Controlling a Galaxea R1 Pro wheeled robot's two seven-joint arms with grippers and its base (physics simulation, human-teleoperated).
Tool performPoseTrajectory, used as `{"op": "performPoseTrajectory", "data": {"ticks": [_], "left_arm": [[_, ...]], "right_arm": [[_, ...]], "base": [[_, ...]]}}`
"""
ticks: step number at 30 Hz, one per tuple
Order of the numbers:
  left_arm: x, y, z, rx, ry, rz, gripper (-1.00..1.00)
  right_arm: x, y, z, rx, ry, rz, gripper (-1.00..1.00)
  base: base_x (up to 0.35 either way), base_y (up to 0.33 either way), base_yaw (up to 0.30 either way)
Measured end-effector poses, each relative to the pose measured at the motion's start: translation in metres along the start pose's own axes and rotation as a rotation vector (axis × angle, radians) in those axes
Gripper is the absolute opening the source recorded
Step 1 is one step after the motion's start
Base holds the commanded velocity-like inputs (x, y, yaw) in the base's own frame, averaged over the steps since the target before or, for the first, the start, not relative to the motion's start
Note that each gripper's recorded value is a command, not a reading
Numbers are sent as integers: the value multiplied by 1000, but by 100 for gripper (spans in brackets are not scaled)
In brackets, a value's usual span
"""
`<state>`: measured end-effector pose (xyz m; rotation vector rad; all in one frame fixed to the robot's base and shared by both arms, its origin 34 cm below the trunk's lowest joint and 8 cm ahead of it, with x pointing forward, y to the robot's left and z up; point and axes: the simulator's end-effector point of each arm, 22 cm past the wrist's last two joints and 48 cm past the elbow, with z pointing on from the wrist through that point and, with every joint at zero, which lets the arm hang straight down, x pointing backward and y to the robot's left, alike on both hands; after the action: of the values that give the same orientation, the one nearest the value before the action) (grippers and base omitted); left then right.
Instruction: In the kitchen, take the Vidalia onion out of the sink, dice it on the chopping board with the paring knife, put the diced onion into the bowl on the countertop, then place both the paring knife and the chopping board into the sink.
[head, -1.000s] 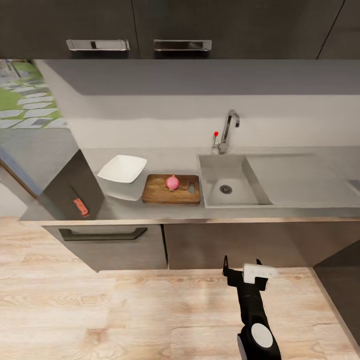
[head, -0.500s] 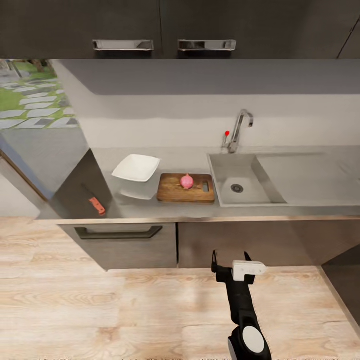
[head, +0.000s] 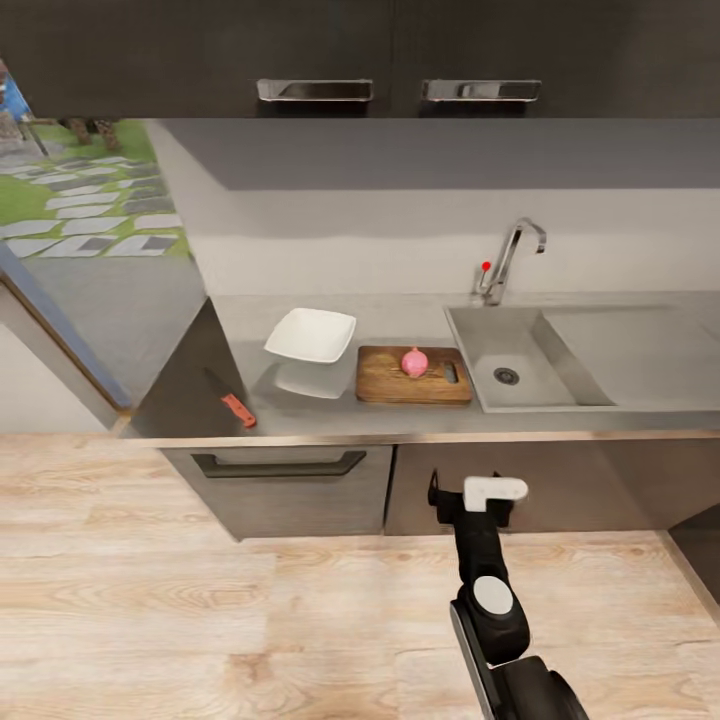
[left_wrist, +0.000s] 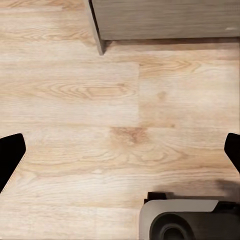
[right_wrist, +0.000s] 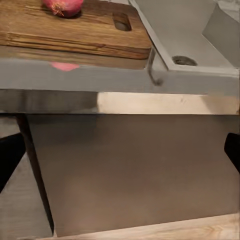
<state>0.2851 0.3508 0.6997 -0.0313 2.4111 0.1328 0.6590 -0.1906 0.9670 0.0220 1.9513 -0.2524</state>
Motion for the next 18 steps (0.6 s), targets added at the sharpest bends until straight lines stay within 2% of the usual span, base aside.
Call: {"op": "performPoseTrajectory", "data": {"ticks": [7,9,16,18], "left_arm": [[15,0,-5,-6,34,-1,100],[18,-3,-6,-4,39,-5,100],[19,-4,-7,-3,42,-5,100],[20,-4,-7,-3,43,-5,100]], "right_arm": [[-21,-4,15,23,2,-26,100],[-25,-8,18,44,11,-70,100],[-36,-11,26,57,24,-92,100],[-54,-13,35,67,22,-100,100]], "base": [[-3,277,0],[-115,51,0],[-47,11,0],[-6,1,0]]}}
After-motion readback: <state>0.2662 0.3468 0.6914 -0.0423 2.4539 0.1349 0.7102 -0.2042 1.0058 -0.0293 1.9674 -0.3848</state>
